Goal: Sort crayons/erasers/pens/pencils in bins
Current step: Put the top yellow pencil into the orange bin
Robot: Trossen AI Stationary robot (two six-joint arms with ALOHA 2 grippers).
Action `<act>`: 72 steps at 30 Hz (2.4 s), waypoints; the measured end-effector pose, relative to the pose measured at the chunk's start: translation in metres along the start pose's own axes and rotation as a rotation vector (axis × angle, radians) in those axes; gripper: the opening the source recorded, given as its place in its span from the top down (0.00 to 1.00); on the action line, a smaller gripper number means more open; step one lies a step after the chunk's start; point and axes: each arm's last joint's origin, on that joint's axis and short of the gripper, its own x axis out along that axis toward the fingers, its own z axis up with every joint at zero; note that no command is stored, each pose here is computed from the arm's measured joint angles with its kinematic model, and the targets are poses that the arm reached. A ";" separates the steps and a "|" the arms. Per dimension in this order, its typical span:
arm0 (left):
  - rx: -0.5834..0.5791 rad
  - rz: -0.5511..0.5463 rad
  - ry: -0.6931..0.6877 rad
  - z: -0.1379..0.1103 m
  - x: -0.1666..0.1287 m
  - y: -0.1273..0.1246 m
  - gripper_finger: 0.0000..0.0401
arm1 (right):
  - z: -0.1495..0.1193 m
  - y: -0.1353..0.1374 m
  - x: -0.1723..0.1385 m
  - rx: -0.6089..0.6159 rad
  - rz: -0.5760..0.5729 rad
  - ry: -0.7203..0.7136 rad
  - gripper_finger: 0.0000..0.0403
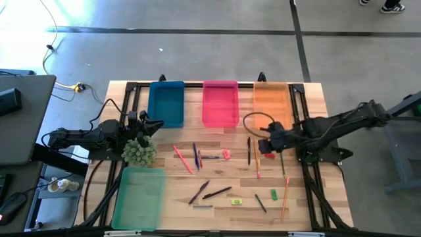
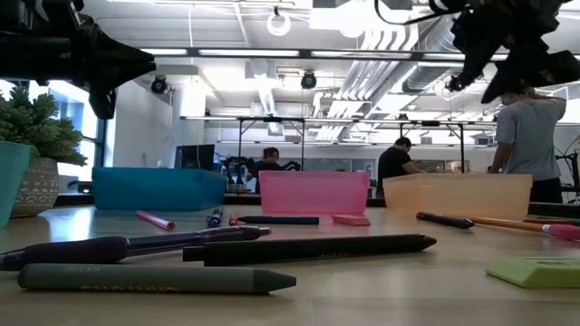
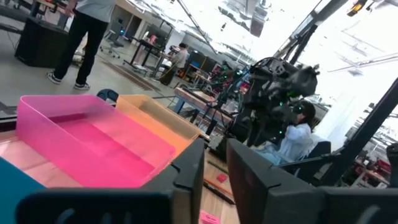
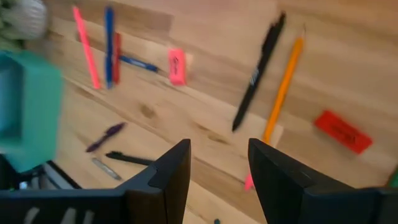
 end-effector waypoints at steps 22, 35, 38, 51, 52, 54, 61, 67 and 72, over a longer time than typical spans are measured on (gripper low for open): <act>-0.024 -0.011 0.006 0.000 0.000 0.000 0.77 | -0.064 0.033 0.079 0.130 -0.319 0.065 0.62; -0.027 -0.020 0.011 0.000 0.000 -0.001 0.77 | -0.088 0.034 0.123 0.095 -0.536 0.136 0.62; -0.027 -0.020 0.011 0.000 0.000 -0.001 0.77 | -0.089 0.032 0.128 0.093 -0.551 0.134 0.62; -0.026 -0.021 0.011 0.000 0.000 -0.001 0.78 | -0.090 0.028 0.144 0.094 -0.593 0.124 0.62; -0.025 -0.021 0.011 0.000 0.000 -0.001 0.78 | -0.091 0.028 0.145 0.096 -0.591 0.127 0.62; -0.026 -0.021 0.011 0.000 0.000 -0.001 0.78 | -0.091 0.027 0.146 0.108 -0.589 0.128 0.64; -0.024 -0.021 0.011 0.000 0.000 -0.001 0.78 | -0.091 0.027 0.147 0.139 -0.579 0.130 0.81; -0.025 -0.021 0.011 0.000 0.000 -0.001 0.78 | -0.091 0.026 0.147 0.172 -0.591 0.124 0.95; -0.024 -0.021 0.011 0.000 0.000 -0.001 0.78 | -0.091 0.026 0.147 0.196 -0.599 0.117 0.98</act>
